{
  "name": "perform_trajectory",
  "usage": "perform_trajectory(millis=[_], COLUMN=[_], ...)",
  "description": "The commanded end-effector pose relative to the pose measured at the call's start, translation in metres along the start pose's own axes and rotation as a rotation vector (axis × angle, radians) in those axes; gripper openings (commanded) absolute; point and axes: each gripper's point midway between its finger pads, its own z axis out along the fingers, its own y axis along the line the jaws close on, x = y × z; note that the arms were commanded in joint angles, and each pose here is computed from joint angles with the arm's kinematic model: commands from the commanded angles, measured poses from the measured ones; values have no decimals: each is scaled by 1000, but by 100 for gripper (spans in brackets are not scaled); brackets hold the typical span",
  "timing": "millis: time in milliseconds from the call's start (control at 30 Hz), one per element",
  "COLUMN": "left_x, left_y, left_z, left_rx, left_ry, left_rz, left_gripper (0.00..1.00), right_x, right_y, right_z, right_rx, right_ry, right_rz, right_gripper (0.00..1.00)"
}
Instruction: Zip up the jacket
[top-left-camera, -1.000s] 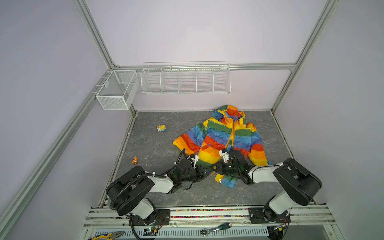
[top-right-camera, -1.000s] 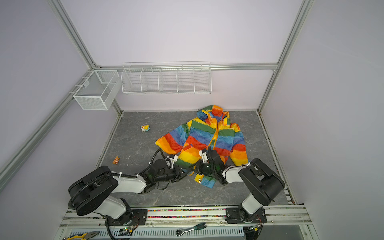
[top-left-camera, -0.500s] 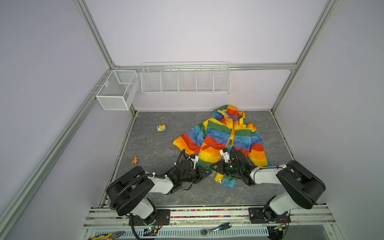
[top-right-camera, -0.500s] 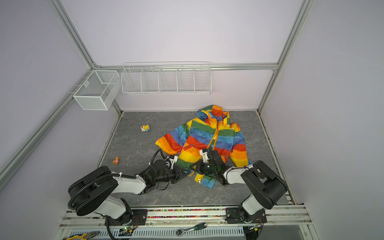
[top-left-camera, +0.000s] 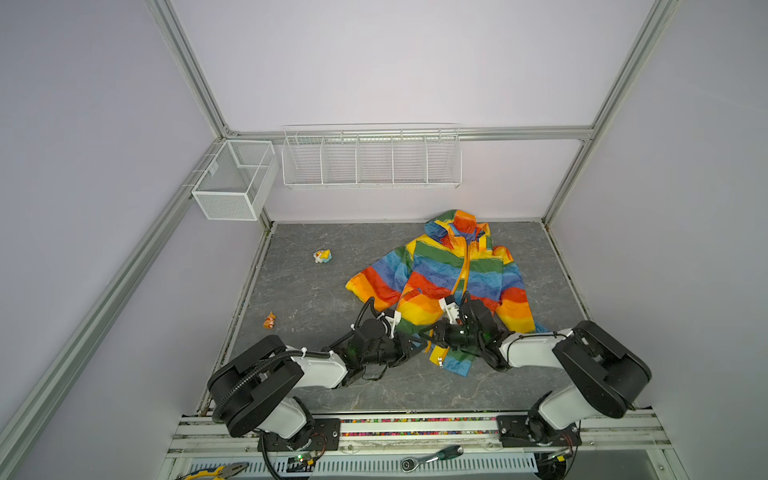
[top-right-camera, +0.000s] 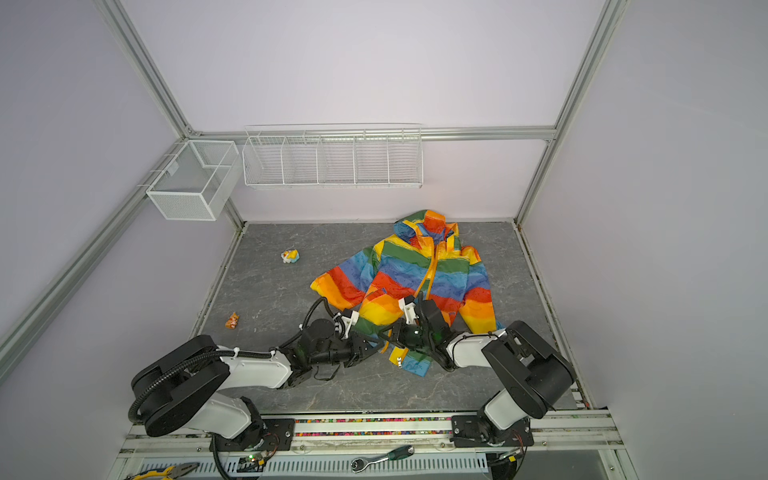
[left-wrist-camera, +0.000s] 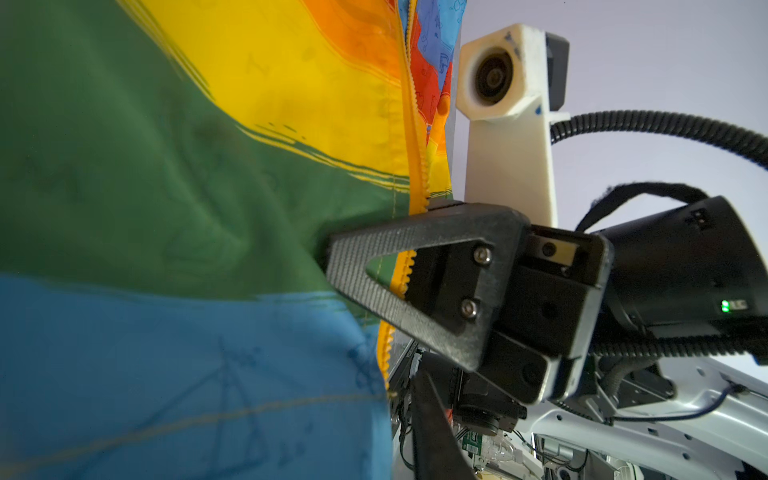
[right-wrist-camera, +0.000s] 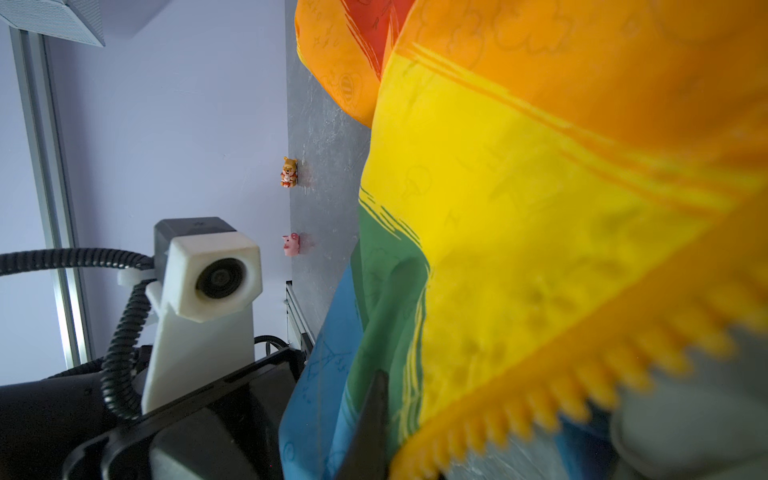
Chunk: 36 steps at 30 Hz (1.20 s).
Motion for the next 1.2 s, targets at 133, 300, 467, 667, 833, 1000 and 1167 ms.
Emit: perform_trajectory(millis=[133,300,467,667,833,1000,1167], left_x=[3,5,5,4,3,3,2], left_y=[-7,-6,-5,-5,-1,3,4], left_z=[7,8,8,8,6,4,4], left_rx=[22,20,16,15,-4,-17,-17], left_ry=[27,33,35,26,13,5,-2], left_rz=[19,19,20,20,14,5,2], left_gripper=[17,11,8,6,25,27,23], right_x=[-6,-5,-5,-4,-2,0,0], right_y=[10,9,10,10,7,3,2], right_z=[-2,-1,-2,-3,-4,-5,-5], right_rx=[-23,-21,-23,-23,-16,-8,-6], right_ry=[-13,-11,-10,-11,-9,-10,-9], right_rz=[-21,-23,-24,-25,-28,-32,-33], right_gripper=[7,7,7,7,7,7,7])
